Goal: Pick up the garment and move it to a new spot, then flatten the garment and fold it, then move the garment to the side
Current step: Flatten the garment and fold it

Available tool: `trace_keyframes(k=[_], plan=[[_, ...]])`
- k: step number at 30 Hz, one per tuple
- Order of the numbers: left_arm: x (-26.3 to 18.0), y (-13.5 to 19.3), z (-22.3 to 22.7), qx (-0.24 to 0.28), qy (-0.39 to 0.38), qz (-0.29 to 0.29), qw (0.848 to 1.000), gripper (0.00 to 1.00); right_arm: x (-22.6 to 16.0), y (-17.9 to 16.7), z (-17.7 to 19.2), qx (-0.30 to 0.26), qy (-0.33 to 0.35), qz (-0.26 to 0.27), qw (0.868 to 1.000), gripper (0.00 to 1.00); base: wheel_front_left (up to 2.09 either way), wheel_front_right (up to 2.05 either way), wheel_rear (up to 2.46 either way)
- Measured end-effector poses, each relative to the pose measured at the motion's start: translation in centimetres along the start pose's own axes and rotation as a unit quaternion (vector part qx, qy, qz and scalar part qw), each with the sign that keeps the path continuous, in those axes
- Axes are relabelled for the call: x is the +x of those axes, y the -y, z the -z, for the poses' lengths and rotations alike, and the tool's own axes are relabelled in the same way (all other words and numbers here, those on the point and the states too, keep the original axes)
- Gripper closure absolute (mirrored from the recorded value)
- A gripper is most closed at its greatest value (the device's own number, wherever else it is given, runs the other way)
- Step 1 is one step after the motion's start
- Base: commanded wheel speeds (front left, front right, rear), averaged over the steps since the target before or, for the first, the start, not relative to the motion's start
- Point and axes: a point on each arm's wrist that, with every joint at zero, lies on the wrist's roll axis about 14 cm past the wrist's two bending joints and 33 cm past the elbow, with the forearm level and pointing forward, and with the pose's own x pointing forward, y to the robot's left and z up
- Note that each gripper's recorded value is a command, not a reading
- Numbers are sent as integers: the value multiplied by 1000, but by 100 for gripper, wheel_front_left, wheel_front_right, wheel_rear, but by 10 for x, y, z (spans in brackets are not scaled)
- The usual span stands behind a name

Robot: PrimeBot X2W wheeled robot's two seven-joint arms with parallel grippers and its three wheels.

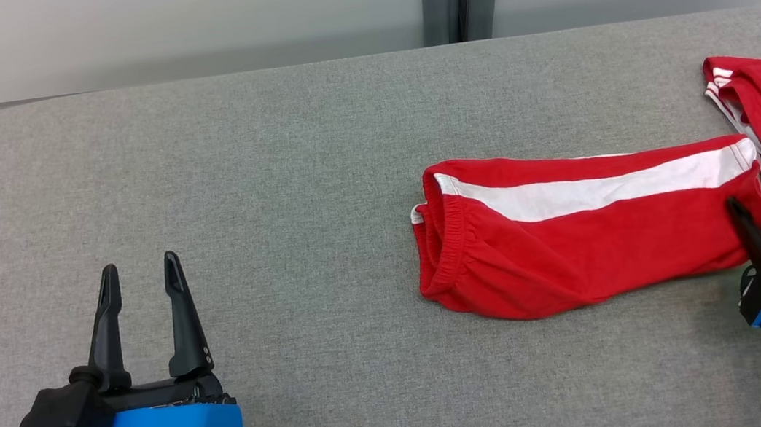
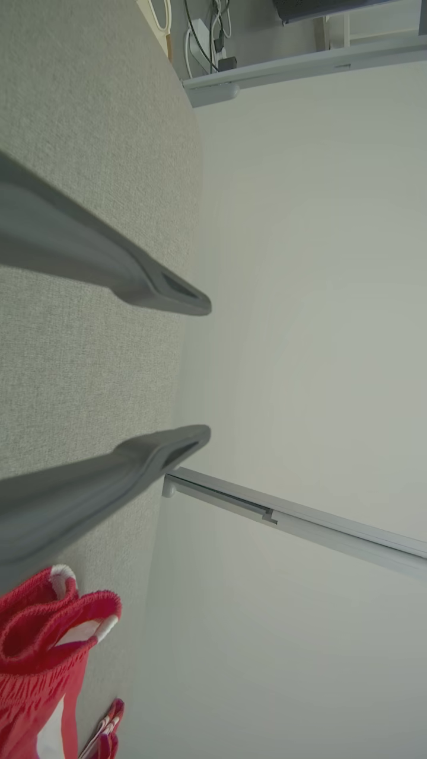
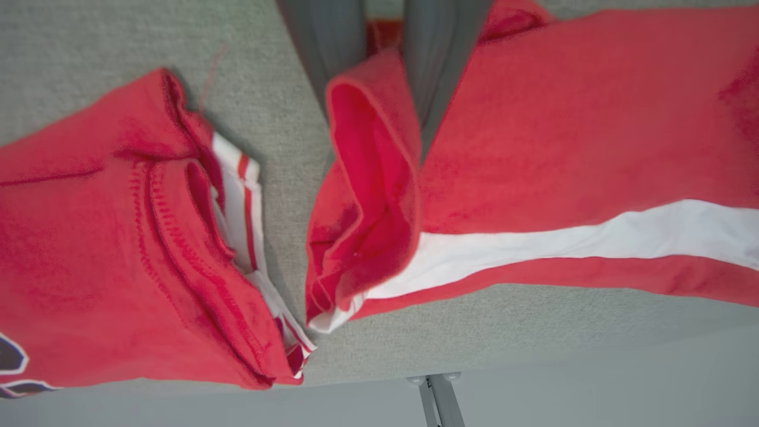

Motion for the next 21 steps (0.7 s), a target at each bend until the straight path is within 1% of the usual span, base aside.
trace_keyframes(k=[3,9,16,21], plan=[[-2,0,0,0,-1,0,1000,0,1,-9,-4,3,9,-10,1000,100,0,0,0],[-7,0,-3,2,2,1,1000,0,3,-36,-29,-7,49,-46,998,100,0,0,0],[-10,2,-6,2,5,3,1000,0,5,-88,-66,-37,108,-115,987,100,0,0,0],[-15,0,-6,1,3,1,1000,0,7,-133,-83,-53,129,-166,976,100,0,0,0]])
